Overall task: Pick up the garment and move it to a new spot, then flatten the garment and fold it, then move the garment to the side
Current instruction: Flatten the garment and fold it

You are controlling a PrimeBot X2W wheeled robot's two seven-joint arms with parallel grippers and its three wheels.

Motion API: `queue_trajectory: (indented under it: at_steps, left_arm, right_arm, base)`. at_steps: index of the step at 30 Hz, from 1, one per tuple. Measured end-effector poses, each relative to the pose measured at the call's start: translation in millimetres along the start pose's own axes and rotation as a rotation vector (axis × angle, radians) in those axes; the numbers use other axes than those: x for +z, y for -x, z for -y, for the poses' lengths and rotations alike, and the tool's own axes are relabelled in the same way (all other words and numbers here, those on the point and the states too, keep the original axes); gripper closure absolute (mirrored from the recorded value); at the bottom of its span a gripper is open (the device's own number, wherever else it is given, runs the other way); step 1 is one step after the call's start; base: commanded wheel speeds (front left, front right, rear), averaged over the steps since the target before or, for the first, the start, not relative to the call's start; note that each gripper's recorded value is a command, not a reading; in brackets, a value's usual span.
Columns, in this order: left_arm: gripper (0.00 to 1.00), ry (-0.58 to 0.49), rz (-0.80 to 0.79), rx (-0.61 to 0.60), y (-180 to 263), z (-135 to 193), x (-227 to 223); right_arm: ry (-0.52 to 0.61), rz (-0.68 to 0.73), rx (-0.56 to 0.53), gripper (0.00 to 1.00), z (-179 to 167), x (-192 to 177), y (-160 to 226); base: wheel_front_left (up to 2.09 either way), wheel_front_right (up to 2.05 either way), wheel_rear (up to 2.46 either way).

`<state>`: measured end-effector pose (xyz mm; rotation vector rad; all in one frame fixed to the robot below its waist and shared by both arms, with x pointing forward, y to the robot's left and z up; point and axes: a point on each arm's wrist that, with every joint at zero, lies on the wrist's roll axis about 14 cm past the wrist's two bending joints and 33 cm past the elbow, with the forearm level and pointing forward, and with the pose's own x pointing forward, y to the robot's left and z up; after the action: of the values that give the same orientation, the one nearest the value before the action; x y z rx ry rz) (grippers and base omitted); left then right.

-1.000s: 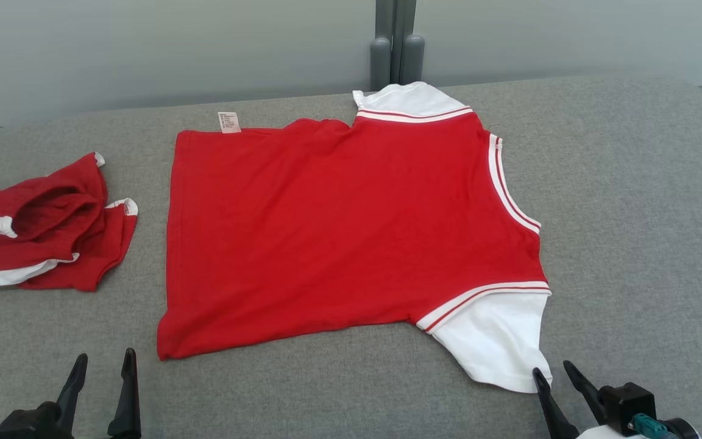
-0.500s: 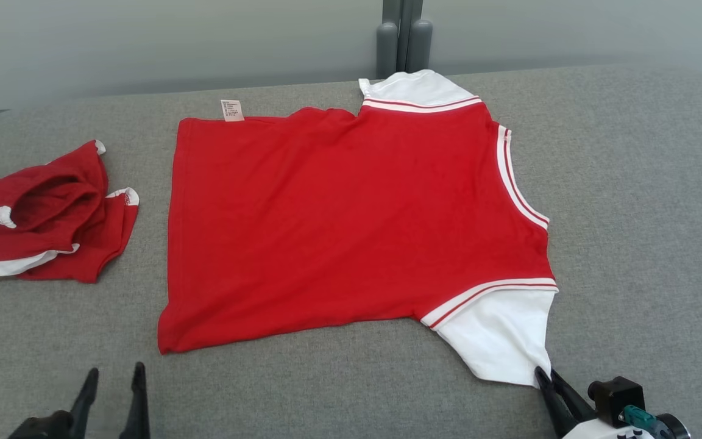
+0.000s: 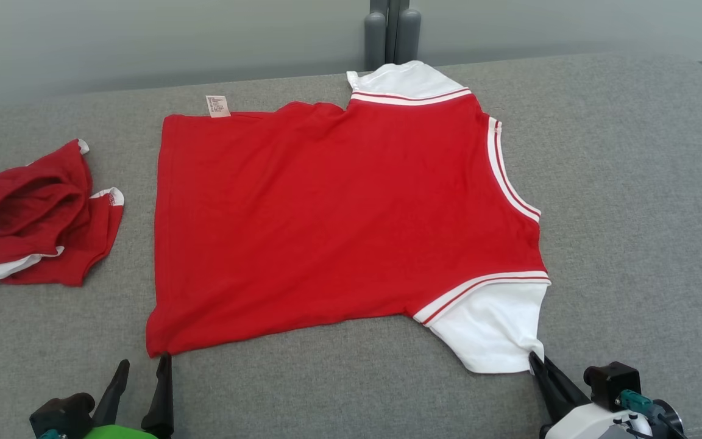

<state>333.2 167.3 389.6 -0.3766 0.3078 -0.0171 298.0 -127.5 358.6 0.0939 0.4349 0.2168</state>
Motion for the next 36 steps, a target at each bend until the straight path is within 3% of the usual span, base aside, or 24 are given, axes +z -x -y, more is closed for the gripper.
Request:
queue_trajectory:
  at_steps: [3,14,16,19,21,26,36]
  left_arm:
    - [0.0,0.047,-0.015,0.005,-7.7,0.9,-1.9]
    - [0.0,0.069,-0.084,-0.041,-31.5,15.6,-12.2]
    - [0.4,0.073,-0.103,-0.052,-33.6,19.6,-16.8]
    - [0.71,0.079,-0.126,-0.056,-33.3,21.3,-23.4]
    - [1.0,0.082,-0.133,-0.052,-32.6,19.0,-25.4]
    - [1.0,0.107,-0.162,-0.057,-30.0,20.4,-30.6]
    - [1.0,0.204,-0.177,-0.094,-31.6,27.7,-16.1]
  right_arm:
    - [-0.003,0.006,-0.003,1.0,1.7,2.5,-2.3]
    - [-0.01,0.006,-0.032,1.0,13.2,4.8,-6.9]
    - [-0.013,0.003,-0.029,1.0,13.9,4.2,-7.6]
    - [-0.013,0.003,-0.032,1.0,15.2,4.6,-8.5]
    - [-0.013,0.004,-0.033,1.0,15.6,4.8,-8.8]
    - [-0.027,0.026,-0.049,1.0,21.0,11.7,-10.2]
    - [-0.316,0.143,-0.062,1.0,16.9,38.8,-10.3]
  base:
    - [0.0,0.0,0.0]
    - [0.0,0.0,0.0]
    - [0.0,0.0,0.0]
    - [0.0,0.0,0.0]
    - [0.0,0.0,0.0]
    - [0.0,0.0,0.0]
    - [0.0,0.0,0.0]
